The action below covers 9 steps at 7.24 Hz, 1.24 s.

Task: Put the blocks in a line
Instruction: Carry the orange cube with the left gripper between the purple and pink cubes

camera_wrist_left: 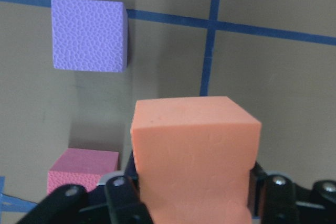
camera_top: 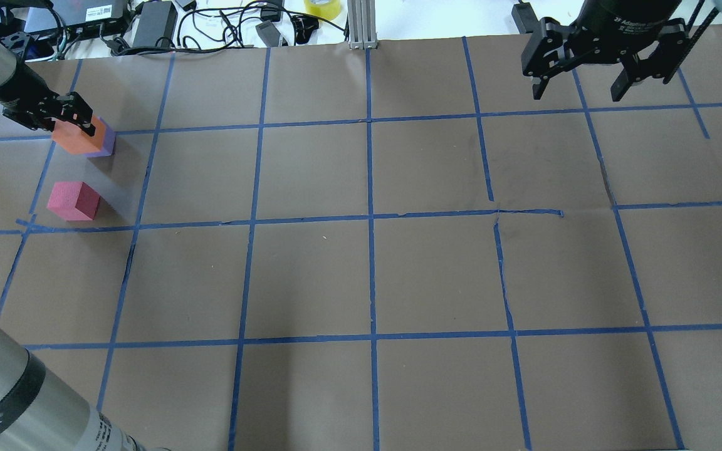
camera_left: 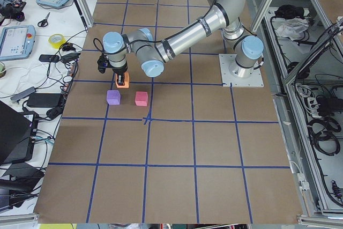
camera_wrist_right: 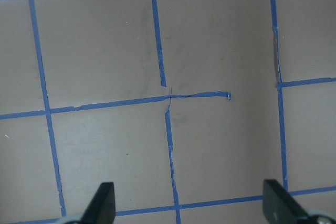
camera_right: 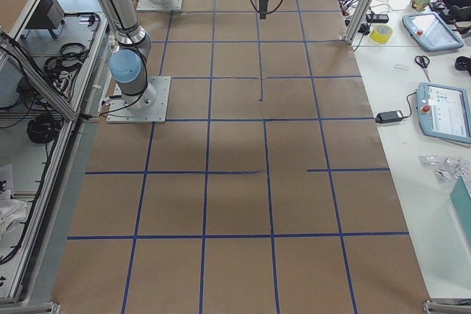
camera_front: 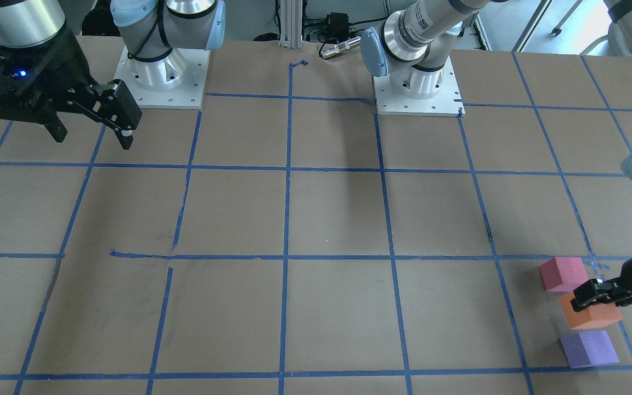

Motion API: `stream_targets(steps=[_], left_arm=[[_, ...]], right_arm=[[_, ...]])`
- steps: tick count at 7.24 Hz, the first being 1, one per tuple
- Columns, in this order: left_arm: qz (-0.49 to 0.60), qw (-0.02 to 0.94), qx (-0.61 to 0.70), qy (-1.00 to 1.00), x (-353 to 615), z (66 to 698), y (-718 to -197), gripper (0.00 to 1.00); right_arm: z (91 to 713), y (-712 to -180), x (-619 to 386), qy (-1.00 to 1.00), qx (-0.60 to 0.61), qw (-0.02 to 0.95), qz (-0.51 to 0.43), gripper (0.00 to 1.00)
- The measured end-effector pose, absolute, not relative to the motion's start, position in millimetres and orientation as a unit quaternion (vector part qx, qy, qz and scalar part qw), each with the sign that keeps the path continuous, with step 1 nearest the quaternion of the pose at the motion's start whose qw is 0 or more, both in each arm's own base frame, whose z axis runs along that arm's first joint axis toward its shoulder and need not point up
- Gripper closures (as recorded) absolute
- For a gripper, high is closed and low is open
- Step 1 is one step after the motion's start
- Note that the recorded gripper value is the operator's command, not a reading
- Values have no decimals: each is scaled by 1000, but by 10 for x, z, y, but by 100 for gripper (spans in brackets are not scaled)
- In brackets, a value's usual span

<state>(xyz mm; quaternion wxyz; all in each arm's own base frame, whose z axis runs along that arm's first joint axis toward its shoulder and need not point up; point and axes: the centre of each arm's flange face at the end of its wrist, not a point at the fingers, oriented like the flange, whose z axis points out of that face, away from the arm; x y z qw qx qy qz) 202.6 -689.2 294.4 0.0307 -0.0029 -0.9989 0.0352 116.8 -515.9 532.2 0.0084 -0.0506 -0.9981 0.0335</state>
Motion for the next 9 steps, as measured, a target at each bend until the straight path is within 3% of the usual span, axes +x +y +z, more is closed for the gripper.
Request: stream_targets(steps=[9], left_arm=[[4,31,15,-999,2577,2532,-6756,100]], right_arm=[[5390,-5105,1169,-998,-51,12,40,0]])
